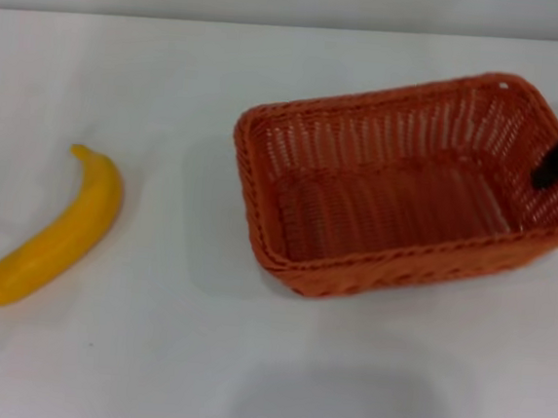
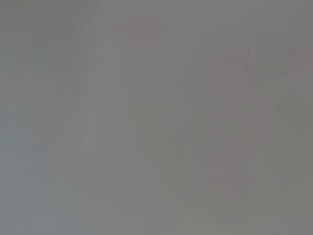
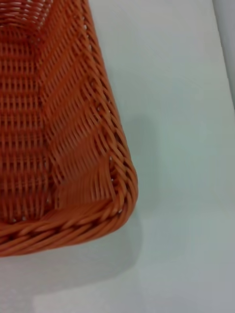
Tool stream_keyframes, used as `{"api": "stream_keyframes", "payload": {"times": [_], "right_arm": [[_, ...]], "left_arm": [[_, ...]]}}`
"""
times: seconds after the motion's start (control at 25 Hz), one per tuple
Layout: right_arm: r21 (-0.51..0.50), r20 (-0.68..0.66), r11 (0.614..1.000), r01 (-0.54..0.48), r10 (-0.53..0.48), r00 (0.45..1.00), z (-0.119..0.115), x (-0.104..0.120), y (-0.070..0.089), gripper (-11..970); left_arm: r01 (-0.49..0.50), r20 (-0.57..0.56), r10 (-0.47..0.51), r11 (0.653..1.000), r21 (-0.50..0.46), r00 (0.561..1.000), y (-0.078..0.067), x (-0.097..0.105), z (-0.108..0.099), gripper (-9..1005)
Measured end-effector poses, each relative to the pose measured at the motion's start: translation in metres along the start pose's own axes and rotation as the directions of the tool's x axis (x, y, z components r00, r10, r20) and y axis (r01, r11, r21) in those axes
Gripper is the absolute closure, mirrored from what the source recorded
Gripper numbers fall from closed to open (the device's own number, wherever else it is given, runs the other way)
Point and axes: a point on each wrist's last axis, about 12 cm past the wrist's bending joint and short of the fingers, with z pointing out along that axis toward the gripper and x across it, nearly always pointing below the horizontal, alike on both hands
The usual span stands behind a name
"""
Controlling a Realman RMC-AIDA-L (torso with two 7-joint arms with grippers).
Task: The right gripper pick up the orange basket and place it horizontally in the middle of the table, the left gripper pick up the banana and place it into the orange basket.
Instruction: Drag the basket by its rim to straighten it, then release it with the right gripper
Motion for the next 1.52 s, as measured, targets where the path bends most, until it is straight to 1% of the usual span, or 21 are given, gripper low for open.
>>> {"api": "stream_keyframes", "payload": {"times": [0.08,0.2,0.24,0.28,0.4,0.48,0.56,0.64,1.0,1.2,1.52], "right_arm": [[-0.016,0.017,0.999,-0.032,0.032,0.999,0.000,0.011,-0.009,834],[-0.040,0.055,0.997,-0.061,0.063,0.996,-0.001,0.022,-0.017,832],[-0.040,0.055,0.997,-0.061,0.063,0.996,-0.001,0.022,-0.017,831],[-0.048,0.090,0.996,-0.075,0.079,0.993,-0.003,0.031,-0.022,830],[-0.061,0.130,0.994,-0.090,0.097,0.987,-0.005,0.038,-0.025,827],[-0.088,0.152,0.991,-0.100,0.113,0.982,-0.006,0.043,-0.027,826],[-0.112,0.157,0.988,-0.108,0.125,0.980,-0.005,0.047,-0.028,824],[-0.115,0.154,0.987,-0.112,0.129,0.980,-0.005,0.050,-0.030,823],[-0.107,0.109,0.991,-0.083,0.095,0.989,0.006,0.052,-0.022,815],[-0.114,0.128,0.989,-0.090,0.105,0.986,0.002,0.050,-0.023,653],[-0.100,0.144,0.992,-0.075,0.089,0.986,-0.004,0.048,-0.029,631]], "left_arm": [[0.004,-0.008,-0.004,1.000,0.003,1.000,0.001,-0.001,0.002,179],[0.004,-0.022,-0.004,1.000,0.007,1.000,0.001,-0.001,0.005,179],[0.004,-0.022,-0.004,1.000,0.007,1.000,0.001,-0.001,0.005,179],[0.004,-0.026,-0.003,1.000,0.011,1.000,0.001,-0.001,0.006,179],[0.006,-0.032,-0.005,1.000,0.020,0.999,0.000,-0.001,0.008,179],[0.006,-0.033,-0.005,1.000,0.023,0.999,0.000,-0.001,0.009,179],[0.007,-0.034,-0.006,1.000,0.024,0.999,0.000,-0.001,0.009,179],[0.008,-0.036,-0.007,1.000,0.025,0.999,-0.001,0.000,0.009,179],[0.015,-0.039,-0.014,1.000,0.024,0.999,-0.003,0.002,0.007,179],[0.022,-0.041,-0.021,1.000,0.020,0.999,-0.002,0.002,0.005,179],[0.024,-0.041,-0.024,1.000,0.017,0.999,-0.002,0.003,0.004,179]]}}
